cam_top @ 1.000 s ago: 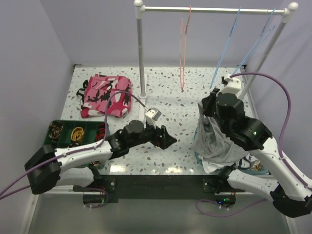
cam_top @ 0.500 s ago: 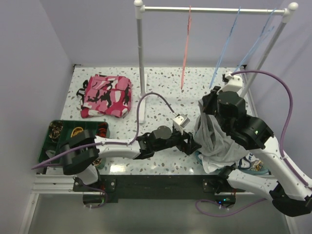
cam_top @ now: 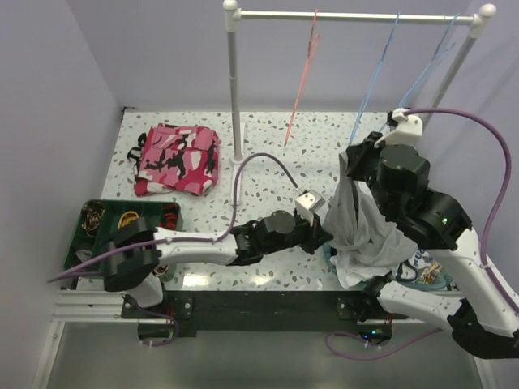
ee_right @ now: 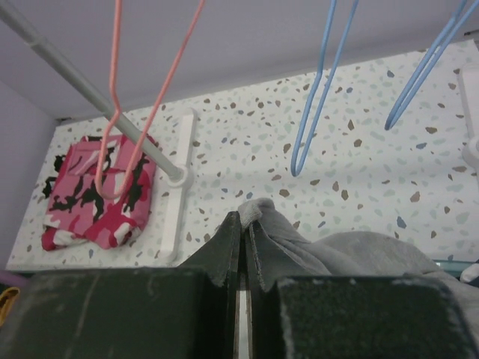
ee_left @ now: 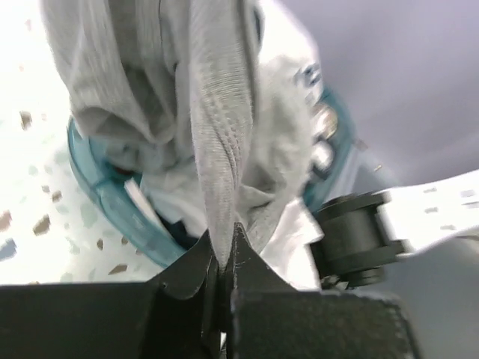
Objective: Place the tank top on the hanger
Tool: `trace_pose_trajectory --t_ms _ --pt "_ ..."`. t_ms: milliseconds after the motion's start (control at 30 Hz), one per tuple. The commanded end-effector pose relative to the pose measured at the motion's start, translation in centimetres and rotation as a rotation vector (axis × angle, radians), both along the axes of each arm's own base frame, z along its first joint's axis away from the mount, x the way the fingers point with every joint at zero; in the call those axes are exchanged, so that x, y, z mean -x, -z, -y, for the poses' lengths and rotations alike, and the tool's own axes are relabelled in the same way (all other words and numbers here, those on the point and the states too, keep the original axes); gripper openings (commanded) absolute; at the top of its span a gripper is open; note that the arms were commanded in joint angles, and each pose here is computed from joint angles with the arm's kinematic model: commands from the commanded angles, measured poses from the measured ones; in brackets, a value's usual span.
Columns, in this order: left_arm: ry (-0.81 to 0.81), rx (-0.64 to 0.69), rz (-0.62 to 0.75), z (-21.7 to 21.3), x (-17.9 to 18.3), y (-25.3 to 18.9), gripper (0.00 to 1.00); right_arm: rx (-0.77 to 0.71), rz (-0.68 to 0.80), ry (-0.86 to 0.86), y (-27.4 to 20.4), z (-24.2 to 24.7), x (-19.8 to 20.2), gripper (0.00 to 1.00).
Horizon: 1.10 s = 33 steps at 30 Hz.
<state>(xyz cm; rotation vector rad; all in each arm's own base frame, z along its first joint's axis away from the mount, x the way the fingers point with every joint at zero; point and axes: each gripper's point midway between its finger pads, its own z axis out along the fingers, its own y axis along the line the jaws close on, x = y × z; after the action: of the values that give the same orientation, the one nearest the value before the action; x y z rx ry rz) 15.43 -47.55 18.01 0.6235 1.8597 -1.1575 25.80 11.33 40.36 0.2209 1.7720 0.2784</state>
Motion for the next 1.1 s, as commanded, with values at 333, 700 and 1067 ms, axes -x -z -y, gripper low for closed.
trace_pose_trajectory --t_ms 333,700,1067 --pt "-0.289 0.32 0.511 -13.5 -1.9 -35.0 0.0 -0.331 0.479 -0.113 -19.4 0.2 2.4 0.0" --pt "-0.517 0.449 0.725 -23.2 -1.8 -49.2 0.0 -0.518 0.684 -0.196 -27.6 -1.4 2.9 0.0" --pt "-0.621 0.432 0.768 -26.4 -2.3 -50.9 0.0 -0.528 0.66 -0.204 -27.0 -3.6 0.7 0.0"
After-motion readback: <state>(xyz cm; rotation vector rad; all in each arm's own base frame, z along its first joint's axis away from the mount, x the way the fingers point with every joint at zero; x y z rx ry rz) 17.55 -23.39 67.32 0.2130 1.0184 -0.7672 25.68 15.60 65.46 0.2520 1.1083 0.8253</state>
